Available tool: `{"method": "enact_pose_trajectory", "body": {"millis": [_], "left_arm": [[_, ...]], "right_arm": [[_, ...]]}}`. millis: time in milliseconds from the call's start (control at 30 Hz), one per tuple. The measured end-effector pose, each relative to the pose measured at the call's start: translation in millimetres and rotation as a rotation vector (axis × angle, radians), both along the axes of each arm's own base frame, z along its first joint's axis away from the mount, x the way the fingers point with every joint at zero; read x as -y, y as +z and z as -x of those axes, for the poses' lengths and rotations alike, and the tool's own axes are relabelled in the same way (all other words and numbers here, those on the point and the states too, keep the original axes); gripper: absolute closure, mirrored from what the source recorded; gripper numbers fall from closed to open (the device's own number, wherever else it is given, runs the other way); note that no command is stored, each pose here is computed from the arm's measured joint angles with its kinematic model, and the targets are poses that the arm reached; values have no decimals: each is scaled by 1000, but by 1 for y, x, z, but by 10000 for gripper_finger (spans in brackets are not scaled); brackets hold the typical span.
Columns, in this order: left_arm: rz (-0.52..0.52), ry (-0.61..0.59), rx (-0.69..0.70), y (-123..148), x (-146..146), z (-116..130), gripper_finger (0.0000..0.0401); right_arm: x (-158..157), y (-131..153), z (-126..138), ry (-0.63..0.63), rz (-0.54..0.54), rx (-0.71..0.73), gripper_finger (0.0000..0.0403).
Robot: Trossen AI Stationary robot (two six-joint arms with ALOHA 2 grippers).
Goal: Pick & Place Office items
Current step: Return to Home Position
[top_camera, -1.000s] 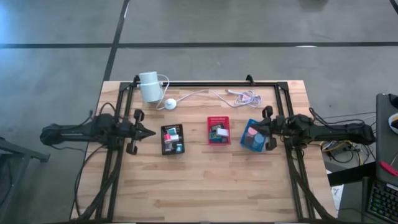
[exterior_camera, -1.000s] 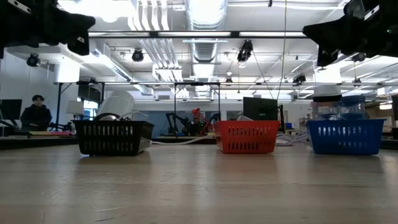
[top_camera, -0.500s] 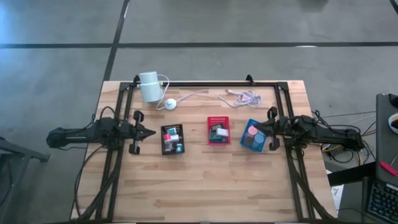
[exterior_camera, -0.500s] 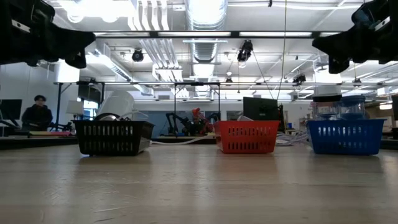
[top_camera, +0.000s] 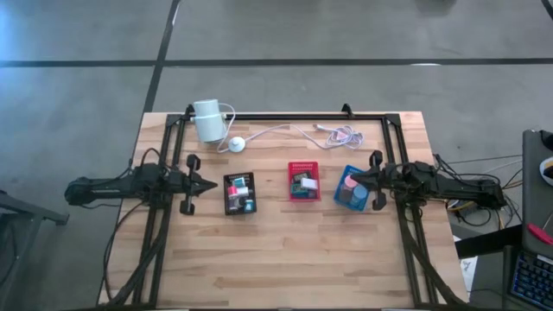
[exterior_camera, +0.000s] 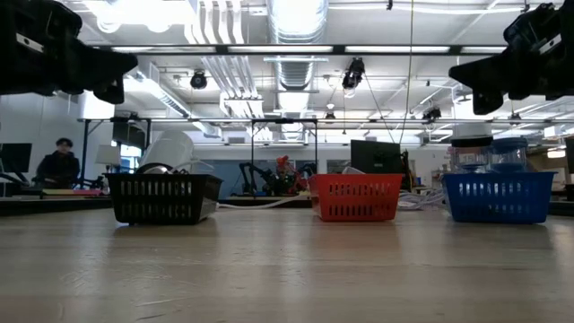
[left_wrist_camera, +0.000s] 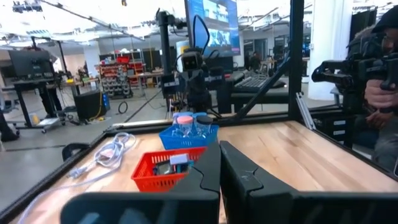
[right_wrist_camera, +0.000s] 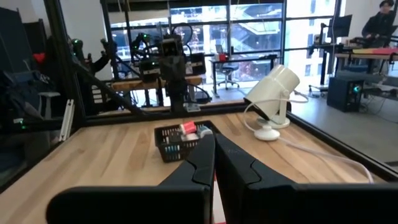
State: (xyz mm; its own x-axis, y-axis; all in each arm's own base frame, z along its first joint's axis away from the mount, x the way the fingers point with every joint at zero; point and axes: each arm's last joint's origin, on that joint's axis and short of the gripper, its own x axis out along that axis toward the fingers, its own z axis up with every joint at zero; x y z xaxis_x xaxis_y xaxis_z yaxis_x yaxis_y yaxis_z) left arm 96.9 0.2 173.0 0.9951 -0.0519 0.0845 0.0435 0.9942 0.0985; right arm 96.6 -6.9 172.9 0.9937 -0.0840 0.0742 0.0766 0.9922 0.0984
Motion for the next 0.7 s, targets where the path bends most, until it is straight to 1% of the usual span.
{"method": "enact_pose_trajectory", "body": {"millis": [267,533,700], "left_arm": [[45,-1,-71,-7,0,0,399],[65,-1,-77,-7,0,-1,399],[84,1,-78,-7,0,-1,396]], "right_arm": [[0,0,0,-1,2,-4,394],[0,1,0,-8,-3,6,394],[0,3,0,-12,40,24,394]]}}
